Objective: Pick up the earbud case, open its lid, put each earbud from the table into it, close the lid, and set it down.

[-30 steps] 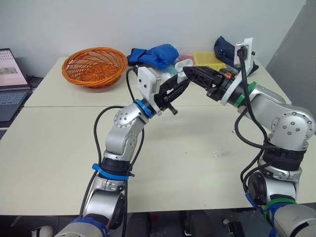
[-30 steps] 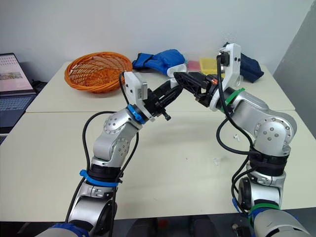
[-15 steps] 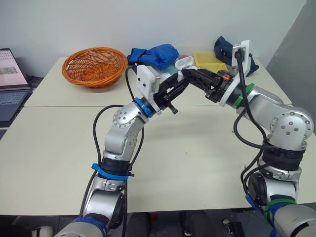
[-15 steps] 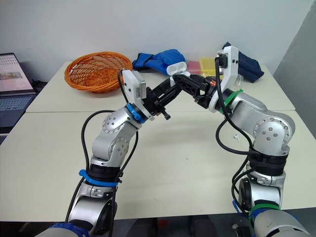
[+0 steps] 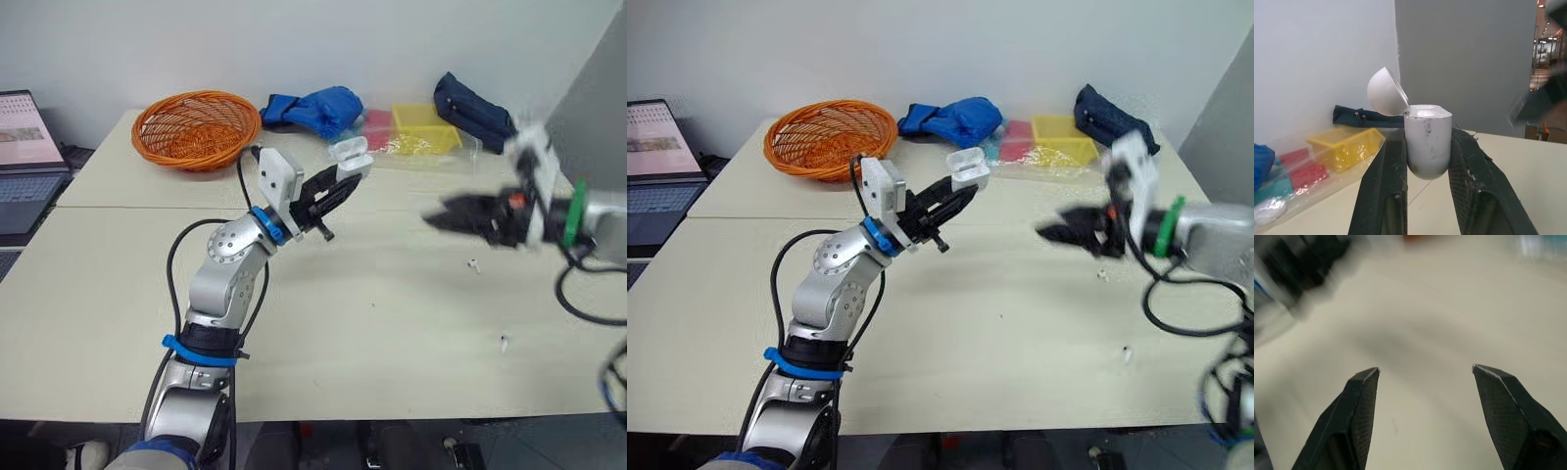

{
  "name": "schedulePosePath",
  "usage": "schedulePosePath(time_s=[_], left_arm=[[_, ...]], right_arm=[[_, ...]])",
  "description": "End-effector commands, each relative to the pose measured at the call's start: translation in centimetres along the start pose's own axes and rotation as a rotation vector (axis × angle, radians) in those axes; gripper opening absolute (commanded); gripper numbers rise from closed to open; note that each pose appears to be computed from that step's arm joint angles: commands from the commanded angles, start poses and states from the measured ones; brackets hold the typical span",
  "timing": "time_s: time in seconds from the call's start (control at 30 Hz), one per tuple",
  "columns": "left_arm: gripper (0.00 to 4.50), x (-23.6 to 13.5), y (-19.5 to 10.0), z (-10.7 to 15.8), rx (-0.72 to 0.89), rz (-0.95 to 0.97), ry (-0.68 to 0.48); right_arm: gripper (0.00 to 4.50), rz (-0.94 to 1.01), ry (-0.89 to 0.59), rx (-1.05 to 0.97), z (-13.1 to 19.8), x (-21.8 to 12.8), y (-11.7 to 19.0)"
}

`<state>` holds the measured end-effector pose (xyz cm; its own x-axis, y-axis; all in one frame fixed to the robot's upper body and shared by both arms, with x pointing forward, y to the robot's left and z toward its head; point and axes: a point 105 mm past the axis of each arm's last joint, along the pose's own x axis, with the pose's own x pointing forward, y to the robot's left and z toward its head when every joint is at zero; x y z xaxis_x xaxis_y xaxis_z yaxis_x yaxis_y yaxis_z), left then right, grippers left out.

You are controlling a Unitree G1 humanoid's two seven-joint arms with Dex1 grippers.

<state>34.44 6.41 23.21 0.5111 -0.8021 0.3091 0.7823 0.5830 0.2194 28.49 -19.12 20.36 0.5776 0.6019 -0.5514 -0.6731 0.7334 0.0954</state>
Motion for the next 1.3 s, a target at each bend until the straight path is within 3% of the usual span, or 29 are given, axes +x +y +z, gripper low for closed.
schedulePosePath(time_s=[0.03,0.27,0.8,0.9,1.13,1.3], left_arm=[[0.75,0.3,-1.0,1.6,0.028,-0.042,-0.054],[0.75,-0.2,-1.9,1.2,0.007,-0.032,-0.047],[0.75,-0.1,-2.4,1.3,-0.004,-0.037,-0.042],[0.75,0.1,-2.4,1.5,-0.004,-0.039,-0.045],[0.75,0.0,-2.5,1.6,-0.004,-0.042,-0.043],[0.75,0.0,-2.5,1.5,-0.003,-0.037,-0.041]], right_arm=[[3.16,-0.029,0.082,0.037,-2.2,-0.8,-0.5],[3.16,-0.181,0.196,0.082,-8.2,-1.2,-1.8],[3.16,-0.338,0.248,0.094,-12.8,-1.2,-2.7],[2.62,-0.341,0.244,0.097,-13.1,-0.6,-2.8],[0.29,-0.336,0.276,0.084,-14.4,-0.4,-2.7],[0.28,-0.304,0.246,0.044,-14.0,0.1,-2.5]])
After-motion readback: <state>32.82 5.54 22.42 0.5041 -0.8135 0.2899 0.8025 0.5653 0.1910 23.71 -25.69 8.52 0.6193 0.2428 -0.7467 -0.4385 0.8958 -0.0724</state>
